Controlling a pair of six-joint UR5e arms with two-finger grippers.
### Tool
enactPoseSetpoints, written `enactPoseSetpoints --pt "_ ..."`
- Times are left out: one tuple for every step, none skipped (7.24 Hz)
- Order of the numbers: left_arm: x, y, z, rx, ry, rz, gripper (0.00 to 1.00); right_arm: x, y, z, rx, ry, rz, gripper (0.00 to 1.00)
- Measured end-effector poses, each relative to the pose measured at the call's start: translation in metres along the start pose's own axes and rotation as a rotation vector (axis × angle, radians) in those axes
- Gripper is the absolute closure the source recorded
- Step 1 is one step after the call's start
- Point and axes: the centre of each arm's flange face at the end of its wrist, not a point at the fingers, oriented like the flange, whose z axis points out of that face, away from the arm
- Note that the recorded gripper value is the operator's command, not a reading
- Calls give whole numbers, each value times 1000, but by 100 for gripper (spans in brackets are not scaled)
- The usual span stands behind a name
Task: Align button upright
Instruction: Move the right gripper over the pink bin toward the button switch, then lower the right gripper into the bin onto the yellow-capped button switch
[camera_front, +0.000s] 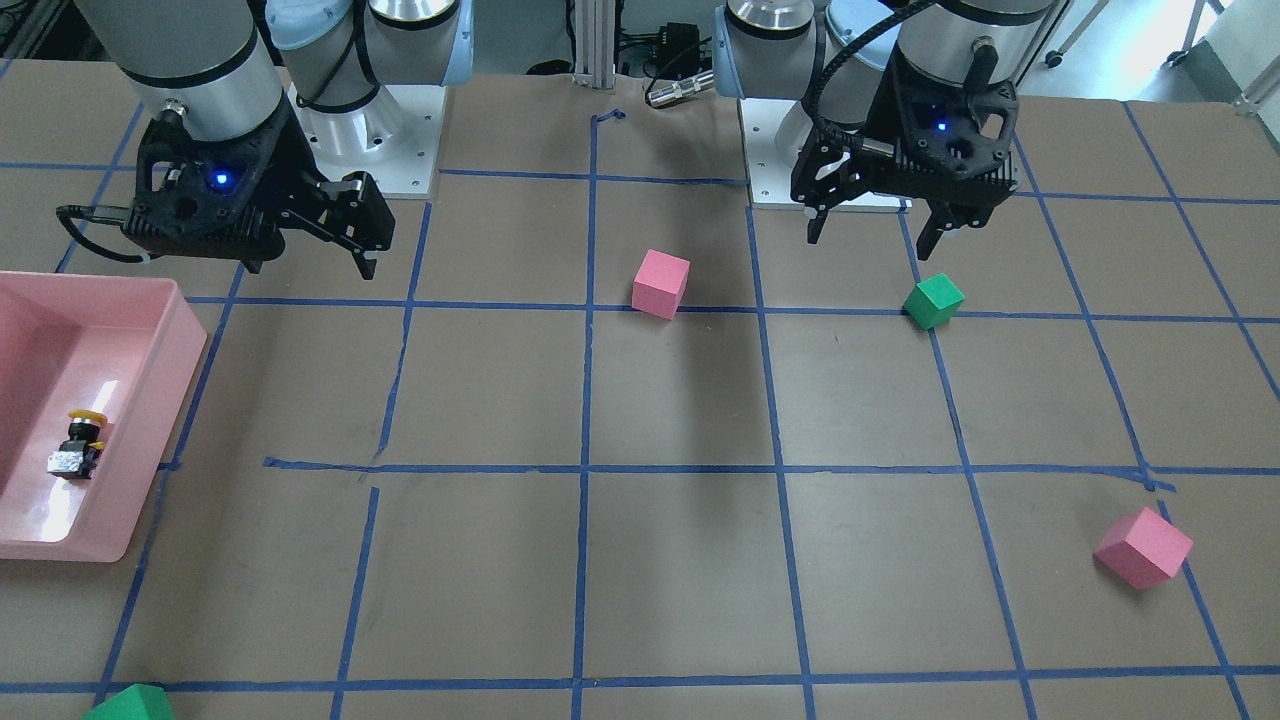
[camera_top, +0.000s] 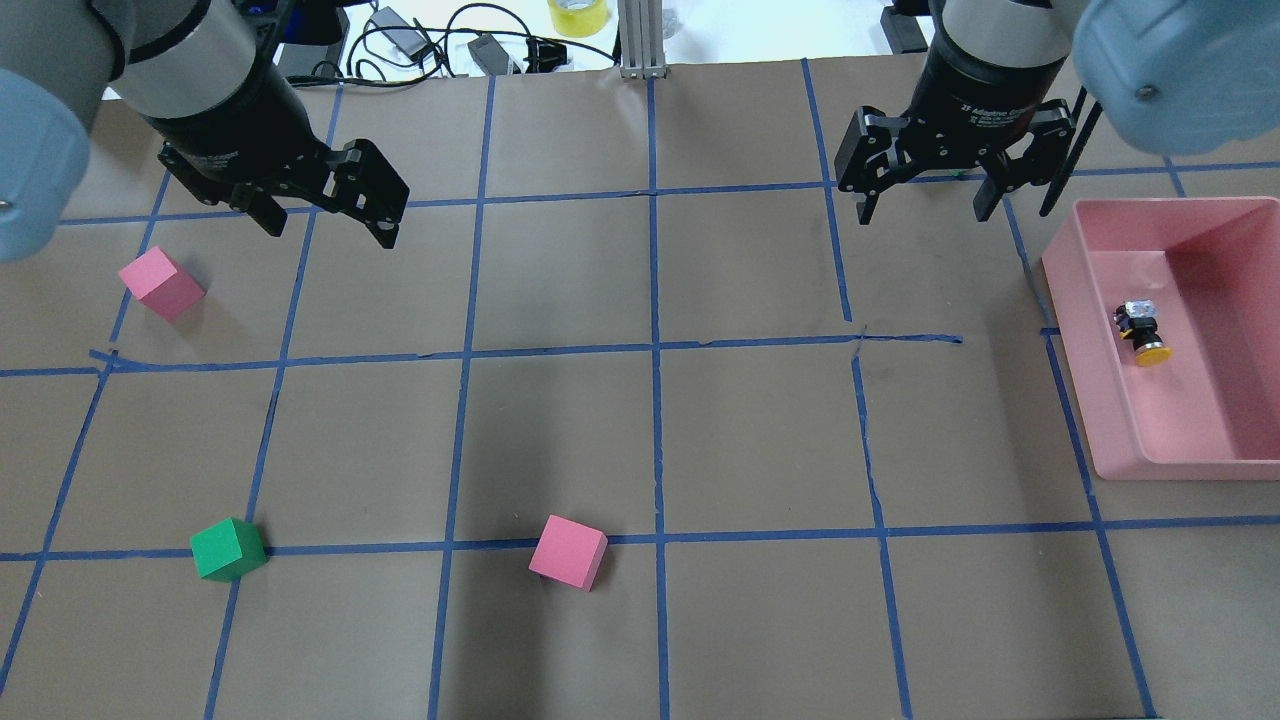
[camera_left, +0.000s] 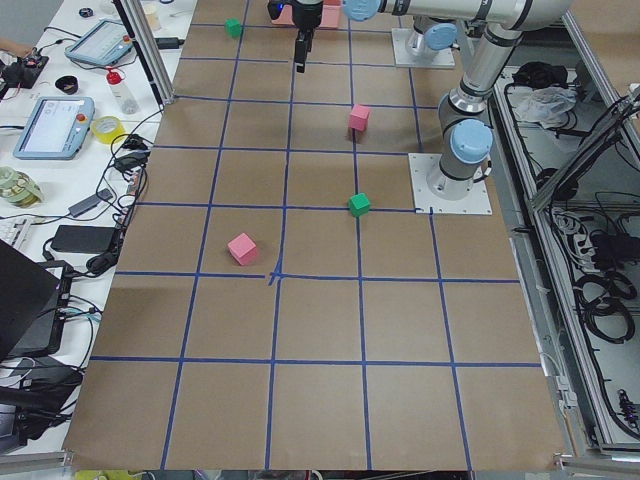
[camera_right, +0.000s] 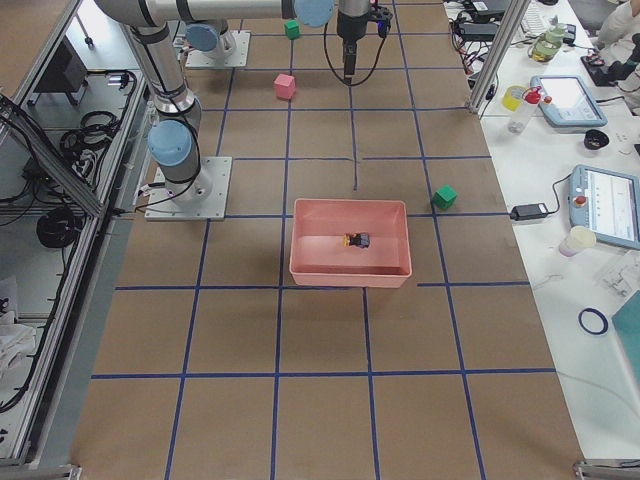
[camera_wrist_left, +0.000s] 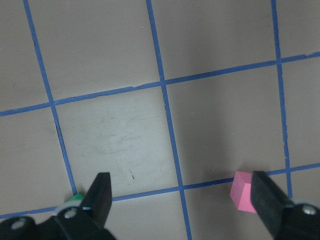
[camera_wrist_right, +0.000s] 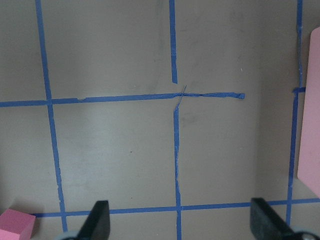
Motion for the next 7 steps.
enactPoseSetpoints --pt "0 0 0 0 0 -1 0 1 -1 3 -4 1 2 0" --pt "0 0 0 0 0 -1 0 6 -4 5 -6 6 7 0" --pt "0 0 0 0 0 0 0 23 -10 7 -6 13 27 0" --pt "0 0 0 0 0 -1 0 51 -18 10 -12 18 56 0" --pt "0 0 0 0 0 -1 0 87 -26 15 -24 19 72 0" --pt "0 0 0 0 0 -1 0 126 -33 22 -29 17 83 0" --pt "0 0 0 1 1 -1 0 166 -40 38 -21 16 118 0"
